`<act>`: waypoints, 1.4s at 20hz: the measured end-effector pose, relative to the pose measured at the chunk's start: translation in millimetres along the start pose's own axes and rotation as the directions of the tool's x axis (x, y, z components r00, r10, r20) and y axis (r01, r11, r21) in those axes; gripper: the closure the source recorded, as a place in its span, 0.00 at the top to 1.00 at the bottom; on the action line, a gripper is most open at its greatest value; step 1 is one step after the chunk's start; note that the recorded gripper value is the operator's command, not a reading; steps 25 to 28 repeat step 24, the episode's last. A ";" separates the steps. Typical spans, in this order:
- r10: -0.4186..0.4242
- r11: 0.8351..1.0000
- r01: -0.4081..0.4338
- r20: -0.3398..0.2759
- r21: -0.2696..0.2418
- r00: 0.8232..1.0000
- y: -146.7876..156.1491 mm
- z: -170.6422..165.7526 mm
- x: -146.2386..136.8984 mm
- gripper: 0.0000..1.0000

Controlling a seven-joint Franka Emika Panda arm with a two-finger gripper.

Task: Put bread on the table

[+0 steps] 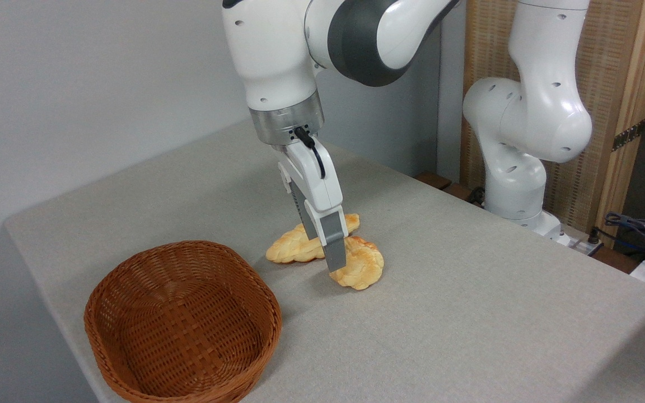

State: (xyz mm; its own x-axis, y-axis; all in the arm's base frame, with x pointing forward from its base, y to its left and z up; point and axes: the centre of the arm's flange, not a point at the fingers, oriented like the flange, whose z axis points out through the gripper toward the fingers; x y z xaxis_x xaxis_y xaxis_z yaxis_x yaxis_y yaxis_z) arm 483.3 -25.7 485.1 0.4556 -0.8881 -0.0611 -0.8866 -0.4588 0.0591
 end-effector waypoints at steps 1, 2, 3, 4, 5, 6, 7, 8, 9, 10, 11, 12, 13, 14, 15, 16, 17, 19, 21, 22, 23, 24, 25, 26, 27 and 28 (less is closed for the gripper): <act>0.000 1.000 0.001 -0.009 0.014 1.000 -1.6 -5.4 0.7 1.00; -0.001 0.999 0.002 -0.022 0.036 1.000 -3.9 -16.6 1.6 1.00; -0.003 0.998 0.005 -0.038 0.058 0.999 -6.3 -30.3 2.4 1.00; -0.012 0.997 0.017 -0.063 0.075 0.998 -8.0 -47.6 3.5 1.00; -0.031 0.996 0.038 -0.090 0.081 0.995 -8.5 -64.5 4.4 1.00; -0.058 0.995 0.067 -0.108 0.076 0.992 -8.2 -80.1 4.9 1.00; -0.087 0.993 0.096 -0.118 0.072 0.989 -8.2 -95.0 5.5 1.00; -0.115 0.990 0.124 -0.124 0.069 0.986 -8.9 -106.6 7.1 1.00; -0.148 0.985 0.157 -0.128 0.065 0.981 -10.5 -117.0 10.1 1.00; -0.182 0.980 0.190 -0.129 0.060 0.975 -12.6 -125.1 13.6 1.00; -0.213 0.974 0.221 -0.127 0.055 0.969 -15.1 -132.8 18.2 1.00; -0.237 0.968 0.246 -0.127 0.053 0.963 -17.3 -139.6 23.6 1.00; -0.257 0.963 0.265 -0.128 0.054 0.958 -19.6 -145.4 29.0 1.00; -0.271 0.959 0.280 -0.126 0.053 0.954 -21.4 -148.5 33.0 1.00; -0.285 0.955 0.293 -0.123 0.051 0.951 -23.1 -150.1 36.0 1.00; -0.294 0.952 0.302 -0.122 0.050 0.948 -24.9 -152.1 38.0 1.00; -0.300 0.950 0.307 -0.121 0.050 0.946 -26.2 -154.9 38.4 1.00; -0.309 0.948 0.316 -0.113 0.044 0.944 -27.1 -161.1 34.1 1.00; -0.316 0.947 0.321 -0.103 0.035 0.943 -26.3 -165.2 29.8 1.00; -0.317 0.946 0.322 -0.101 0.034 0.943 -26.1 -166.0 28.9 1.00; -0.318 0.946 0.322 -0.101 0.033 0.943 -26.3 -166.3 28.4 1.00; -0.318 0.946 0.323 -0.101 0.033 0.943 -26.5 -166.1 28.3 1.00; -0.318 0.946 0.323 -0.101 0.033 0.943 -26.5 -166.1 28.3 1.00; -0.318 0.946 0.323 -0.101 0.033 0.943 -26.5 -166.1 28.3 1.00; -0.318 0.946 0.323 -0.101 0.033 0.943 -26.5 -166.1 28.3 1.00; -0.318 0.946 0.323 -0.101 0.033 0.943 -26.5 -166.1 28.3 1.00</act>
